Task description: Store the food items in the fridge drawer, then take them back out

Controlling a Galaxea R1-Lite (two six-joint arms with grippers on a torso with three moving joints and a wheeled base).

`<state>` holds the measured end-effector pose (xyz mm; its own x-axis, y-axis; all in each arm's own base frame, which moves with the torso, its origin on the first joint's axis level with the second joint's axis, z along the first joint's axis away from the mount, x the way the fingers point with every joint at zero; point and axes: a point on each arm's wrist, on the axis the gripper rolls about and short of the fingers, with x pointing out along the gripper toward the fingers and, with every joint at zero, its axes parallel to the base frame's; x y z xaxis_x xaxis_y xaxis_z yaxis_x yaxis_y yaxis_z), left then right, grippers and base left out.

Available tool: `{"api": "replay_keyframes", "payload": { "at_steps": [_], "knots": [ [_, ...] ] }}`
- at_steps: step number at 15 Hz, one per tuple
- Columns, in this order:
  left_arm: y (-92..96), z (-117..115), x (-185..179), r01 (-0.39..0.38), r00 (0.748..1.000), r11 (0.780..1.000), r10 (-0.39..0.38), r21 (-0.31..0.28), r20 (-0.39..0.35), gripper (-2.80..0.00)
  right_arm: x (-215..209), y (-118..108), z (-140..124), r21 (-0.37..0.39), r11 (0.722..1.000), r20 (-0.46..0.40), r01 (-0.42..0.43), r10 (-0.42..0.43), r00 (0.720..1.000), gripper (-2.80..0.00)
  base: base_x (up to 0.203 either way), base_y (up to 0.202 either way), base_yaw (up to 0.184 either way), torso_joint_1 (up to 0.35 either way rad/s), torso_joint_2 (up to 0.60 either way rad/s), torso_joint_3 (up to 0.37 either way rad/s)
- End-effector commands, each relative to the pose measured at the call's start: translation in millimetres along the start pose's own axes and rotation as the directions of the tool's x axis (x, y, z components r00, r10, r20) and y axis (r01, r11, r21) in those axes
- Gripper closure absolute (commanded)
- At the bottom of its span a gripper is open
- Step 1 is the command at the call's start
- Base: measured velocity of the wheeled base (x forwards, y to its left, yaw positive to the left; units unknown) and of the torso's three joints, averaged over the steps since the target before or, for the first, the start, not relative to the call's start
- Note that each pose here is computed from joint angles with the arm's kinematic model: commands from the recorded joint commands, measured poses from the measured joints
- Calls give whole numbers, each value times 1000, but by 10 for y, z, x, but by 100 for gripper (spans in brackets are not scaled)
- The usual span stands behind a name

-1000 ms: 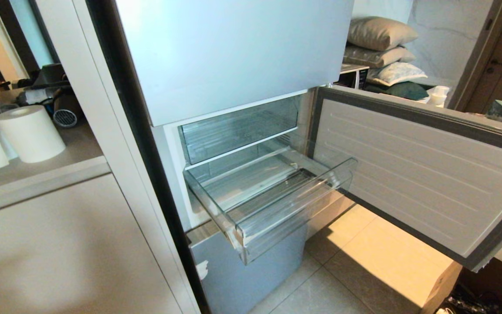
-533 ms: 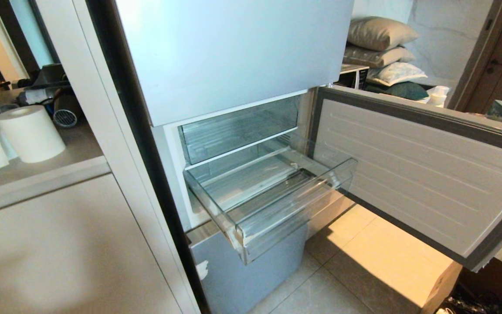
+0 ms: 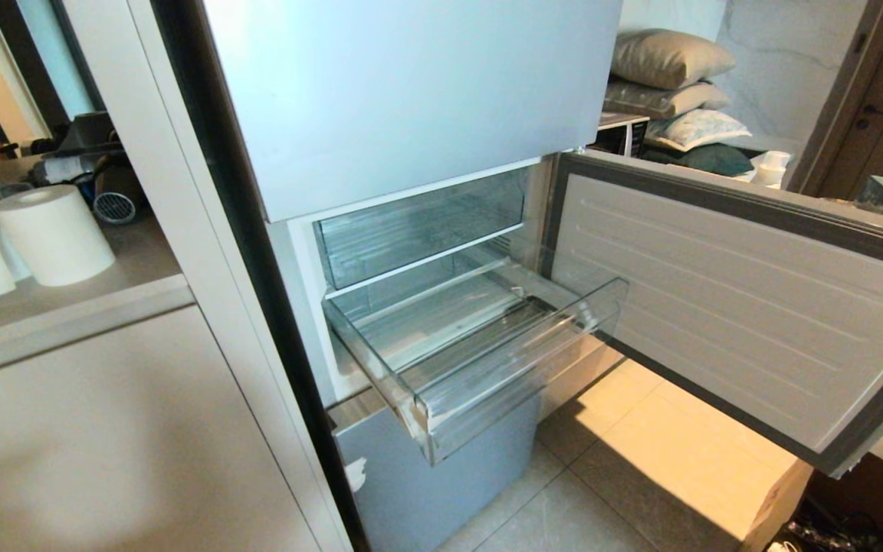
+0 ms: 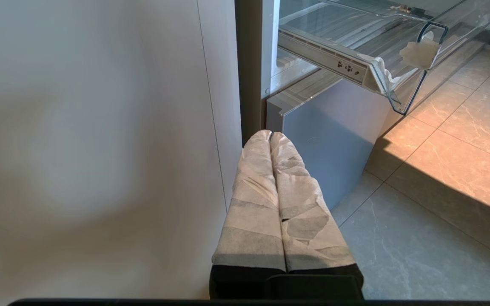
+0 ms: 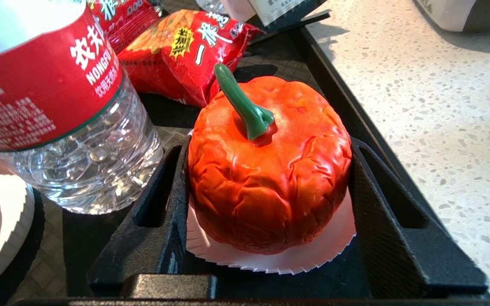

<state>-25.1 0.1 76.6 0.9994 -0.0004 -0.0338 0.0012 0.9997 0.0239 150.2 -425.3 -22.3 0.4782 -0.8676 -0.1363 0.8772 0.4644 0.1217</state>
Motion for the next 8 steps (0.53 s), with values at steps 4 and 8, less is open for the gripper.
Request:
{"api": "replay_keyframes", "payload": {
  "at_steps": [4,8],
  "knots": [
    [0,0,1,0,1000,1000,0,1,-1,0,-189,-55,489,2,999,48,32,-32,998,0,0,0,0,0,0,0],
    [0,0,1,0,1000,1000,0,1,-1,0,-667,-174,1138,6,996,85,92,-92,992,0,0,0,0,0,0,0]
  ]
}}
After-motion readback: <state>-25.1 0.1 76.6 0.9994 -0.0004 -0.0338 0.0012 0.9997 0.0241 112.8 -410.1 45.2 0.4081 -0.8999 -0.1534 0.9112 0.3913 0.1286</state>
